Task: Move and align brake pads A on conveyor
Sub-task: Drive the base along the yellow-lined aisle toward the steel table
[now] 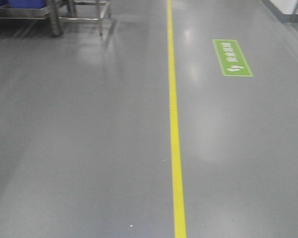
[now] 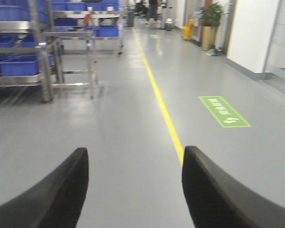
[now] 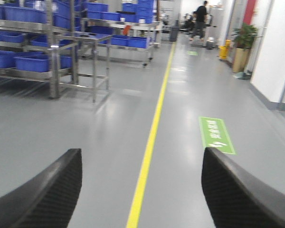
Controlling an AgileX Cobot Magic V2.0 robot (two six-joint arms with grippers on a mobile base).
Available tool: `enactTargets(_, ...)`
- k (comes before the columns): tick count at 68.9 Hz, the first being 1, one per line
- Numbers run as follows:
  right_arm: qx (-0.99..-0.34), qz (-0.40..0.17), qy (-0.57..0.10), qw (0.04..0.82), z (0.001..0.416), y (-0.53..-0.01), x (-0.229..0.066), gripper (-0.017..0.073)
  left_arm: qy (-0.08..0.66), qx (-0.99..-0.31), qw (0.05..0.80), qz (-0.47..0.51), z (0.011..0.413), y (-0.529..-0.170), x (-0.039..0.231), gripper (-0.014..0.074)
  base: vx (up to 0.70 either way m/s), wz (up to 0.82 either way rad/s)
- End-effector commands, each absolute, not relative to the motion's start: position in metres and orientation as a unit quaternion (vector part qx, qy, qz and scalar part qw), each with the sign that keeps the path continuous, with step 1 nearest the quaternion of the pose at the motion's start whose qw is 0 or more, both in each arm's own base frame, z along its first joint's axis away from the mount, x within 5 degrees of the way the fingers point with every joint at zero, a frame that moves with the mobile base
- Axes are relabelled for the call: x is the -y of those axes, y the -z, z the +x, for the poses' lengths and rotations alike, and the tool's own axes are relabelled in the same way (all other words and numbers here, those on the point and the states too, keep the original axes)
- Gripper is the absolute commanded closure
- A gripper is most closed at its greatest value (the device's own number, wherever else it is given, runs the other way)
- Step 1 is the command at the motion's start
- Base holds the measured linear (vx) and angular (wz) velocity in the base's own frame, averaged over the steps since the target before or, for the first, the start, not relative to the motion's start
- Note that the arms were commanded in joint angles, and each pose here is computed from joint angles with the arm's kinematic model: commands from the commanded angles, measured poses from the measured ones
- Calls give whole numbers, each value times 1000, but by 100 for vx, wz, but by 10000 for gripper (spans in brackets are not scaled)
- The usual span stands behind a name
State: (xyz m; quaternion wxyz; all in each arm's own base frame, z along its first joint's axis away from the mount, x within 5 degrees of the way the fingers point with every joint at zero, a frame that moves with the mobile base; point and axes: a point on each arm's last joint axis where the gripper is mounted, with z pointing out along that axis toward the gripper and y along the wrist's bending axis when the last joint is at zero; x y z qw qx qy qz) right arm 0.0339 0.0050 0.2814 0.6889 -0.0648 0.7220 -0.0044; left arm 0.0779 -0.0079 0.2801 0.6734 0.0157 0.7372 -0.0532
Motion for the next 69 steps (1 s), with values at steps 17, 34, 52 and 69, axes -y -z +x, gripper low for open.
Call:
enactTargets(17,-691,-63,12,720,34,-297,-4,45,59,-706,706,14,79,-295,8,182,11,-40)
enactTargets(34,-691,-63,12,720,34,-297,-4,45,59,-706,706,14,79,-295,8,182,24,-21)
enactTargets(52,-691,-63,12,720,34,-297,-4,45,59,-706,706,14,79,-295,8,182,43,3)
enactTargets(69,-691,-63,12,720,34,-297,-4,45,59,-706,706,14,79,-295,8,182,57,12)
